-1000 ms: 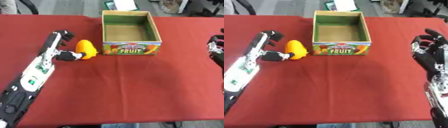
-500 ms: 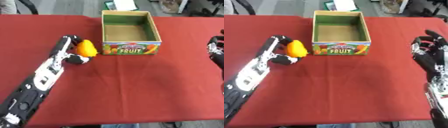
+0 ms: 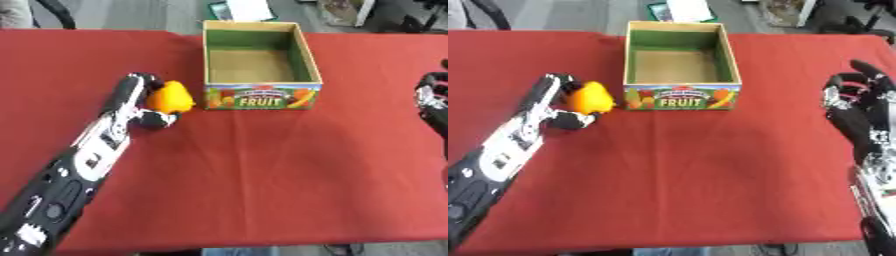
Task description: Pick up objects on the table and place them in the box.
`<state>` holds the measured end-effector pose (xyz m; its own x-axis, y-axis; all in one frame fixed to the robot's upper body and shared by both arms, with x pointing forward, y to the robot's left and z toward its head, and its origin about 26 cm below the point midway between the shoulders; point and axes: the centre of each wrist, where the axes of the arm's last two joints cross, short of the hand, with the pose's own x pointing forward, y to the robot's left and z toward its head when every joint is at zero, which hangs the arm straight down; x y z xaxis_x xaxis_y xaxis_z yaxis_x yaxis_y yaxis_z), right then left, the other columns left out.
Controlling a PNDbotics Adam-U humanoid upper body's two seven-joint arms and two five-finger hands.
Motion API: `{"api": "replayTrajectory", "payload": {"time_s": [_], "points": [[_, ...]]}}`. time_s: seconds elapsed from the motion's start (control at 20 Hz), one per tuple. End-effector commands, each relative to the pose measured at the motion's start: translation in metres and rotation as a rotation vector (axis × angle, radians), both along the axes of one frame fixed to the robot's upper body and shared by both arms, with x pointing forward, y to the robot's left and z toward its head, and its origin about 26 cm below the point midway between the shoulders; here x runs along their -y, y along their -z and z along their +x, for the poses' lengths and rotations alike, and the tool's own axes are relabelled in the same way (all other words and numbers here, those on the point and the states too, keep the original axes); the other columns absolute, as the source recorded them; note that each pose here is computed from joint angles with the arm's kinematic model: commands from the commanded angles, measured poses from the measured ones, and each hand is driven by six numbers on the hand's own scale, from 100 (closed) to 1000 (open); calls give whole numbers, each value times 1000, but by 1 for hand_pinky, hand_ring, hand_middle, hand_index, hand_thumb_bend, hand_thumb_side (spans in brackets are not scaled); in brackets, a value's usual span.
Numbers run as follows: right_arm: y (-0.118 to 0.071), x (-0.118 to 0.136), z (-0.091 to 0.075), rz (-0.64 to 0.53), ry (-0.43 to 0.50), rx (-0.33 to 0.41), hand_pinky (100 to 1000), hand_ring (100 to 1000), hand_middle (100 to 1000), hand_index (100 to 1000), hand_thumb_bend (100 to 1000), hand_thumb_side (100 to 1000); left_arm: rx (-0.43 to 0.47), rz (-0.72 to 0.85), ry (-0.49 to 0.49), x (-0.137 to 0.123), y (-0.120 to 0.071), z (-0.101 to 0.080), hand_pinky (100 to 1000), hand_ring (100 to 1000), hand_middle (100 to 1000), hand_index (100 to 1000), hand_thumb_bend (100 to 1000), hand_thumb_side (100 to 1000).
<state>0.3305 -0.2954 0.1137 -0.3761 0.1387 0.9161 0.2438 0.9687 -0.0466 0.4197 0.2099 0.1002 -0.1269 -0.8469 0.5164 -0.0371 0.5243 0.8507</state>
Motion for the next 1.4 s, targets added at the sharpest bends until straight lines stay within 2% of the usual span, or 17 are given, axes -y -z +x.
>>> {"api": "replayTrajectory", "payload": {"time_s": [0.05, 0.25, 0.45, 0.65, 0.9, 1.15, 1.3, 1.4], "points": [[-8, 3, 1, -9, -1, 18, 626, 611, 626, 806, 124, 104, 81, -11, -64, -2, -12, 4, 482, 433, 337, 418, 373, 100], [-7, 3, 1, -8, 2, 17, 626, 611, 625, 804, 119, 101, 170, -48, -119, -2, -20, 2, 461, 387, 278, 354, 368, 100], [-8, 3, 1, -7, 4, 16, 625, 610, 625, 804, 117, 100, 231, -71, -119, -3, -34, -2, 469, 393, 282, 360, 377, 100], [-7, 4, 1, -7, 8, 14, 625, 610, 624, 804, 115, 100, 303, -96, -88, 0, -61, -10, 477, 403, 292, 371, 397, 100], [-7, 3, 1, -9, 1, 8, 625, 610, 624, 804, 114, 100, 374, -97, -7, 16, -102, -14, 489, 414, 304, 382, 397, 100], [-7, 1, 2, -17, -17, 3, 625, 609, 623, 803, 115, 100, 363, -20, 81, 38, -123, -1, 508, 435, 325, 407, 389, 100], [-9, -2, 3, -21, -30, 3, 625, 609, 623, 803, 115, 100, 332, 15, 93, 47, -123, 16, 514, 440, 331, 414, 389, 100], [-9, -3, 3, -24, -37, 2, 625, 609, 623, 803, 115, 100, 313, 37, 82, 51, -117, 28, 525, 459, 366, 448, 388, 100]]}}
